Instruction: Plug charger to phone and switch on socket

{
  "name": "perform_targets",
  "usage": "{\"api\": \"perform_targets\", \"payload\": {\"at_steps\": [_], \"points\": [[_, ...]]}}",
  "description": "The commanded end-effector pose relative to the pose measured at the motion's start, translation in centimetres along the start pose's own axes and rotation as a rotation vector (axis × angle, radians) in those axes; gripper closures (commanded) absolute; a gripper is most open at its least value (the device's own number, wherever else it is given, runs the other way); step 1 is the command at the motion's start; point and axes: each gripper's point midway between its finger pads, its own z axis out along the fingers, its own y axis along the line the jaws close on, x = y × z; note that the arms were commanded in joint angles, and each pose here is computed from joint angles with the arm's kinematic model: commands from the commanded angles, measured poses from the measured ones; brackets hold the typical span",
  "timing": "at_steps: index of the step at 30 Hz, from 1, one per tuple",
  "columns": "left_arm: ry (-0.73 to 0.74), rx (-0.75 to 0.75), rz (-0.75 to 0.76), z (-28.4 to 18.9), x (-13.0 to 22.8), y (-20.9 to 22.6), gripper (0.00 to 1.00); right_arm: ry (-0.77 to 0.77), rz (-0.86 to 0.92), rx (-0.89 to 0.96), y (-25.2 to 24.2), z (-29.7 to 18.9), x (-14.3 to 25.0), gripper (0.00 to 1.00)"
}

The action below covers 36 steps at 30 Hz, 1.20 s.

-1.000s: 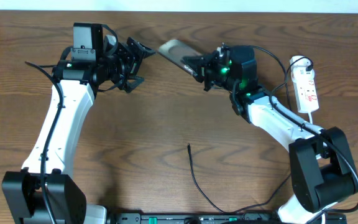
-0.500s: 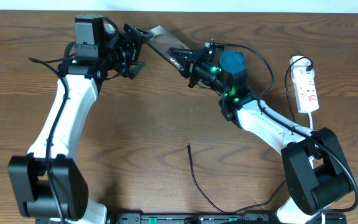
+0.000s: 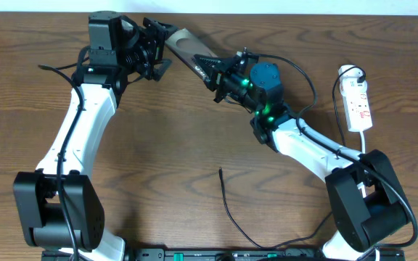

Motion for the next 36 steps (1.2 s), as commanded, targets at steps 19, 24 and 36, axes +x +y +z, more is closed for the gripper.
{"api": "perform_targets", "payload": {"at_steps": [19, 24, 36], "points": [[-0.035, 0.035, 0.102, -0.4, -0.6, -1.4, 0.12, 0.09, 0.044, -0.058, 1.6, 0.7, 3.6, 0.99], [-0.036, 0.036, 0.103, -0.4, -0.6, -1.5, 0.12, 0.097, 0.047, -0.056, 1.5, 0.7, 3.8, 0.99], [-0.036, 0.037, 0.103, -0.4, -0.6, -1.5, 0.13, 0.123, 0.047, -0.066, 1.6, 0.8, 5.0, 0.99]]}}
